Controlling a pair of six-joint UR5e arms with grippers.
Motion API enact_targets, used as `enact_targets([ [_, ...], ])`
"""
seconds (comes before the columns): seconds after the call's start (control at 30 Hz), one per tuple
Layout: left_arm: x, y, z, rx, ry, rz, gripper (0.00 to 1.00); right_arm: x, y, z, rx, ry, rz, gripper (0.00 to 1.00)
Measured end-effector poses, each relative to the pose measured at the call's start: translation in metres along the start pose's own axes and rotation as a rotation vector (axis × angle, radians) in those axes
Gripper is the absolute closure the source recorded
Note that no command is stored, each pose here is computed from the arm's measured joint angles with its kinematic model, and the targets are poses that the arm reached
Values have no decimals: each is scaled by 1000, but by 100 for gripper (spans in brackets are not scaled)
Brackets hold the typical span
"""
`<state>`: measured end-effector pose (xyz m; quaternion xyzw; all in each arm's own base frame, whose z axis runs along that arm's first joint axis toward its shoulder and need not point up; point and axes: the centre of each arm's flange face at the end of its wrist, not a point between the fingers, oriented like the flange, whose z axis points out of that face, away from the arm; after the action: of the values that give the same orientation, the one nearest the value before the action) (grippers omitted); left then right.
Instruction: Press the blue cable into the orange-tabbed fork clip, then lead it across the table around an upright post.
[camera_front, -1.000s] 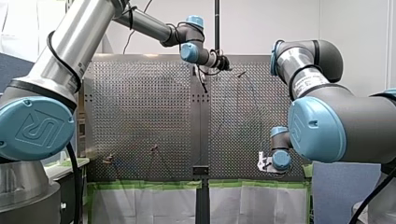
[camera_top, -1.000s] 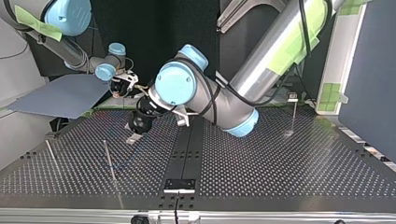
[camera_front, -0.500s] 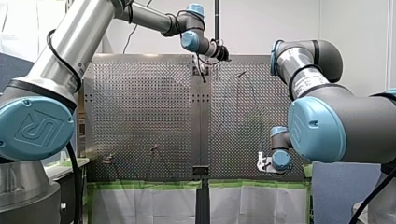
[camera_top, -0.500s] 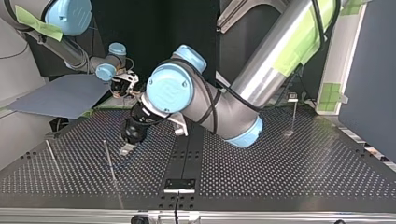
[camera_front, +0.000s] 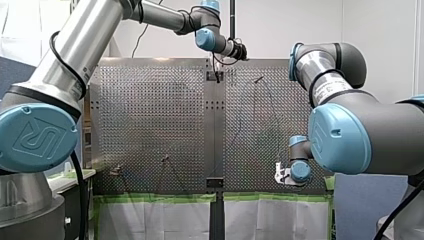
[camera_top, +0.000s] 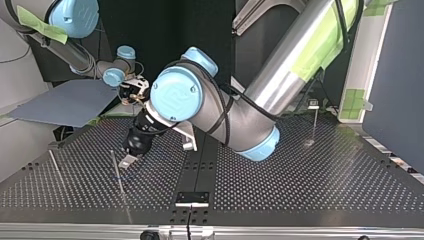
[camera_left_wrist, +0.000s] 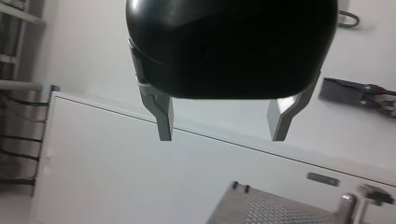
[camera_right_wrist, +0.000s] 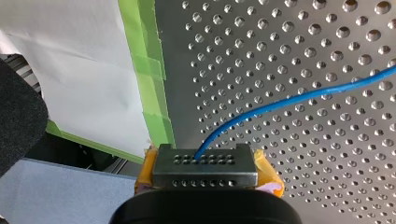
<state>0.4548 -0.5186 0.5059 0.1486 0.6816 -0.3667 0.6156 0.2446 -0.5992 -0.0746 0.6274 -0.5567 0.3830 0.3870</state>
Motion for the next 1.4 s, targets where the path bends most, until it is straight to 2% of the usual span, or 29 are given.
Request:
enact_targets([
  [0.17, 26, 2, 5, -21, 65, 35, 0, 0, 0, 0, 1, 0, -1, 100],
  [0.27, 36, 3, 7, -36, 84, 60, 0, 0, -1, 0, 1, 0, -2, 100],
  [0.5, 39, 2, 8, -42, 88, 110, 0, 0, -1, 0, 2, 0, -2, 100],
  [0.87, 39, 2, 8, -51, 83, 117, 0, 0, -1, 0, 2, 1, -1, 100],
  [1.1, 41, 5, 5, -105, 100, 128, 0, 0, -1, 0, 3, 1, 0, 100],
  [1.4, 46, 7, -5, -185, 152, 146, 0, 0, -2, 0, 4, 1, 0, 100],
])
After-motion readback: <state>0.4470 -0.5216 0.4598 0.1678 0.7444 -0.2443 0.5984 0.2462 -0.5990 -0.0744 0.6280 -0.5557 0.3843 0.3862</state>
